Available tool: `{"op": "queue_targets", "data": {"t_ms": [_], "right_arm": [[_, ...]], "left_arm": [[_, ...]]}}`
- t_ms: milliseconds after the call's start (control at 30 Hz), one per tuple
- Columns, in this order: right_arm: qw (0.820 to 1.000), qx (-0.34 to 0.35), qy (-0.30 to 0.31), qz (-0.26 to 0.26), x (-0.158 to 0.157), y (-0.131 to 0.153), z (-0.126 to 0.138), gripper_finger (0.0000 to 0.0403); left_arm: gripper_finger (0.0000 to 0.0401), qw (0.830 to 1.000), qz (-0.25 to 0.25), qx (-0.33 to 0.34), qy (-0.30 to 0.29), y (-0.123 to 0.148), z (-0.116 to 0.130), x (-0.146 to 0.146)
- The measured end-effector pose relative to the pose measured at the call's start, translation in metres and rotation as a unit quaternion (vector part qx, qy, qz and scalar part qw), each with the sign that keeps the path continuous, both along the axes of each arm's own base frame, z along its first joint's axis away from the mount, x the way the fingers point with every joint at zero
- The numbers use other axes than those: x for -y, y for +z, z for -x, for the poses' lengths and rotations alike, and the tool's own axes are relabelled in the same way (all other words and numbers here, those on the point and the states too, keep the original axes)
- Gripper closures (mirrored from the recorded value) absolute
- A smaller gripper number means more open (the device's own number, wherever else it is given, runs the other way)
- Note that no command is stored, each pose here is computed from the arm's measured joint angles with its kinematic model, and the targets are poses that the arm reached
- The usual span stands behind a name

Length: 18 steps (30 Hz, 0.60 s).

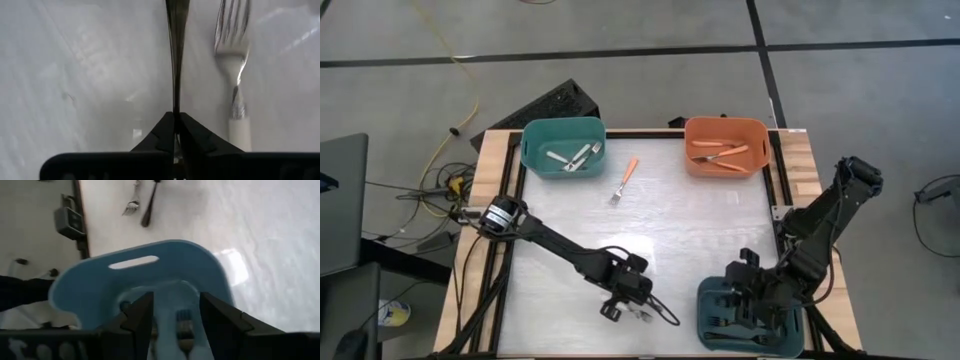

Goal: Sort silverware by color (type)
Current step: Put the black fork into the blue bin

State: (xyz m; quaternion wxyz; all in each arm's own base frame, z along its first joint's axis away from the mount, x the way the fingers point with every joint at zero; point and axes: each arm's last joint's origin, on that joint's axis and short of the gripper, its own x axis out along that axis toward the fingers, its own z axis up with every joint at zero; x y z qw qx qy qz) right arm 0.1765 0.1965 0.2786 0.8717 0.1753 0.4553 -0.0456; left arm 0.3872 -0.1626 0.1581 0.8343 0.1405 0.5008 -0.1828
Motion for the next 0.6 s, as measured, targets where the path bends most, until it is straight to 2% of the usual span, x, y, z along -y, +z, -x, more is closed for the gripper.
{"op": "queue_targets", "data": {"t_ms": [267, 433, 533, 600], "right_arm": [[0.999, 0.006, 0.016, 0.041, 0.004, -0.001, -0.001, 0.0220], [0.999, 0.009, 0.000, 0.045, 0.010, -0.001, -0.007, 0.0220], [0.999, 0.009, -0.014, 0.042, 0.014, -0.001, -0.012, 0.0220], [0.999, 0.014, -0.023, 0.035, 0.016, 0.000, -0.016, 0.0220]], "left_arm": [[0.0399, 1.000, -0.010, -0.022, 0.019, 0.033, -0.009, -0.003], [0.0399, 0.997, -0.051, -0.048, 0.029, 0.053, -0.006, -0.007], [0.0399, 0.994, -0.088, -0.063, 0.031, 0.065, 0.005, -0.015], [0.0399, 0.993, -0.103, -0.048, 0.033, 0.078, 0.013, -0.023]]}}
